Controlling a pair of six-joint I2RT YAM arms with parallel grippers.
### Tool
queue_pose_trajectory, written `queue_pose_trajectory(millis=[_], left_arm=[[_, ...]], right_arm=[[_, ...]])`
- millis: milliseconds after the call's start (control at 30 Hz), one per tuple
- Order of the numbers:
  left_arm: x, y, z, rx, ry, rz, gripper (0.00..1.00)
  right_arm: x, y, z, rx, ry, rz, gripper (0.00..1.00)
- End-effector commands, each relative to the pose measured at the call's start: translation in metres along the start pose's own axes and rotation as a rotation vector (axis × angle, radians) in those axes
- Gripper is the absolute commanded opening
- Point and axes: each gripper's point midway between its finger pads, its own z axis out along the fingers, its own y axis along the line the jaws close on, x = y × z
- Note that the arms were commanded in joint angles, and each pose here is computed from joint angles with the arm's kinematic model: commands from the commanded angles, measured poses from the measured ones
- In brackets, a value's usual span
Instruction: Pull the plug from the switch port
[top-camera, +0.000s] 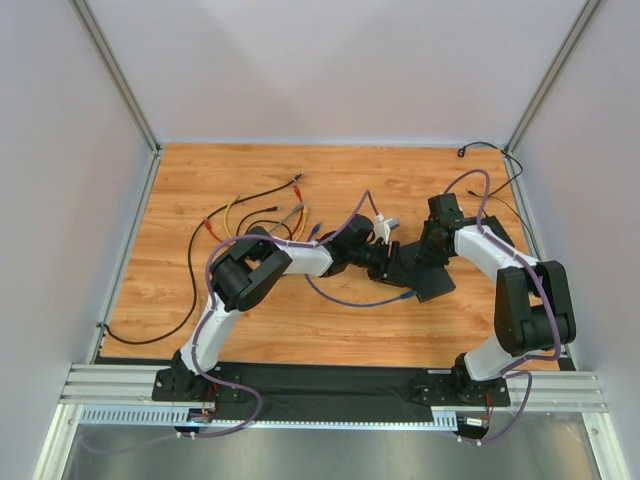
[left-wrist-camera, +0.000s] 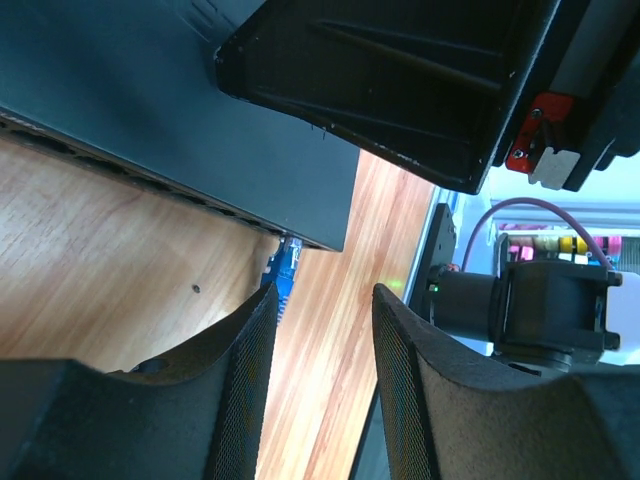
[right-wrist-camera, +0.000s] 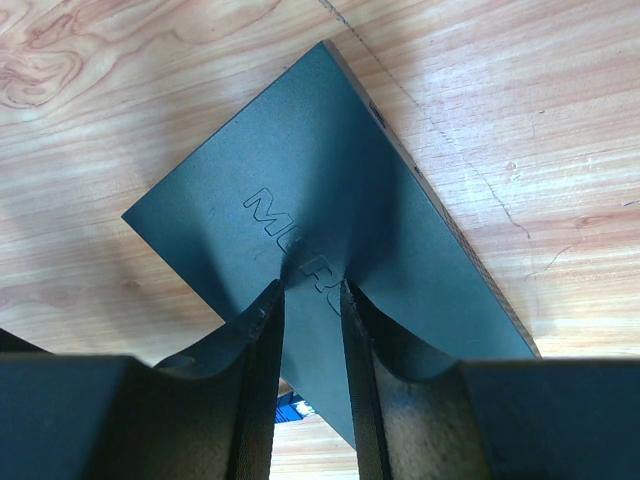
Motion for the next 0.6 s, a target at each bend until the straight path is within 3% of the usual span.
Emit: queue_pose_trajectory(millis=[0,567], left_arm=[[-0.003,-0.007,0.01,0.006,-0.008,0.061,0.5],[0.009,0.007,0.023,-0.033,0.014,0.041,0.49]], right_arm=[[0.031,-0.015,0.01,0.047,0.104,-0.013,0.32],[0.031,-0.014,0.009,0.044,0.104,-0.013,0.32]])
